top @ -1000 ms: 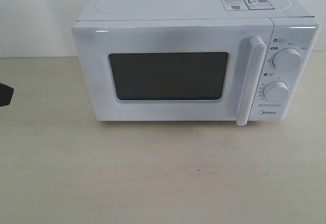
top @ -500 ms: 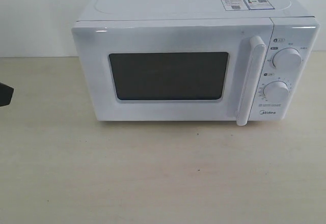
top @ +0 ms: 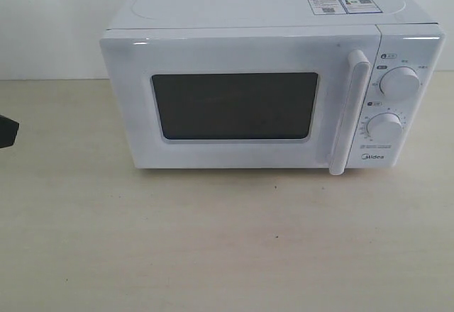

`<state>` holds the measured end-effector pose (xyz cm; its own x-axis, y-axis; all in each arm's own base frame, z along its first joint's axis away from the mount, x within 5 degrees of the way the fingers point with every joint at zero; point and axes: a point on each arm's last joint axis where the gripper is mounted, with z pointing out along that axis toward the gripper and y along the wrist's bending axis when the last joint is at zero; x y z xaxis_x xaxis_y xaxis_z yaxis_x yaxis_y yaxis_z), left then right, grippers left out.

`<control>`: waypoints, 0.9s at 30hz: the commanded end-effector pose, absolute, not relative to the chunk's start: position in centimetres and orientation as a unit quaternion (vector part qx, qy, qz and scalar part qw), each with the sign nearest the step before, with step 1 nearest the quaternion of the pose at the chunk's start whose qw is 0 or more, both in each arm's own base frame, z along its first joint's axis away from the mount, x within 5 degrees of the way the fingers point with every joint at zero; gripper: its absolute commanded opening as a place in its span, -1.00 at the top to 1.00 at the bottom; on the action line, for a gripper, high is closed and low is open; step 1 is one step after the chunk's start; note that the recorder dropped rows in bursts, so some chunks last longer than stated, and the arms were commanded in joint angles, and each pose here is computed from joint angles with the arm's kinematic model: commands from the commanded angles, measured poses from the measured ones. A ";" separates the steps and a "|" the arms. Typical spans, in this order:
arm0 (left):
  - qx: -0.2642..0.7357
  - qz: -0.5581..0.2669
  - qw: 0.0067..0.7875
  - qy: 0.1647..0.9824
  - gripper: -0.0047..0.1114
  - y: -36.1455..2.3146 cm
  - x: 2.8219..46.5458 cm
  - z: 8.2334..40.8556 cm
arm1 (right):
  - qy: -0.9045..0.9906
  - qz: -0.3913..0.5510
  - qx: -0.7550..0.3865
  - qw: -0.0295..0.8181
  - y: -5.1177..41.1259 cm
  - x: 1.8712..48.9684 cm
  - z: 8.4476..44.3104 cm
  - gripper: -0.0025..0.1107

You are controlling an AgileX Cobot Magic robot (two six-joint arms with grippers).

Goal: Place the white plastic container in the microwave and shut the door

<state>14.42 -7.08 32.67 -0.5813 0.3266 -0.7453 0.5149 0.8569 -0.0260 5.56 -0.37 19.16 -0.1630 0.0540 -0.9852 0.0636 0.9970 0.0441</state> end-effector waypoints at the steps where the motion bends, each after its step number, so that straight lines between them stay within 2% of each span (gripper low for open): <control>1: 0.237 -0.122 0.397 0.878 0.84 -7.1 14.3 32.7 | 0.777 -0.014 0.031 0.629 -0.4 5.4 18.6 0.96; 19: 0.237 -0.122 0.397 0.878 0.84 -7.1 14.3 32.7 | 0.788 -0.036 0.003 0.615 -0.4 5.4 18.3 0.96; 27: 0.237 -0.122 0.399 0.878 0.84 -7.1 14.3 32.8 | 0.789 -0.006 0.018 0.615 -0.2 5.4 18.3 0.96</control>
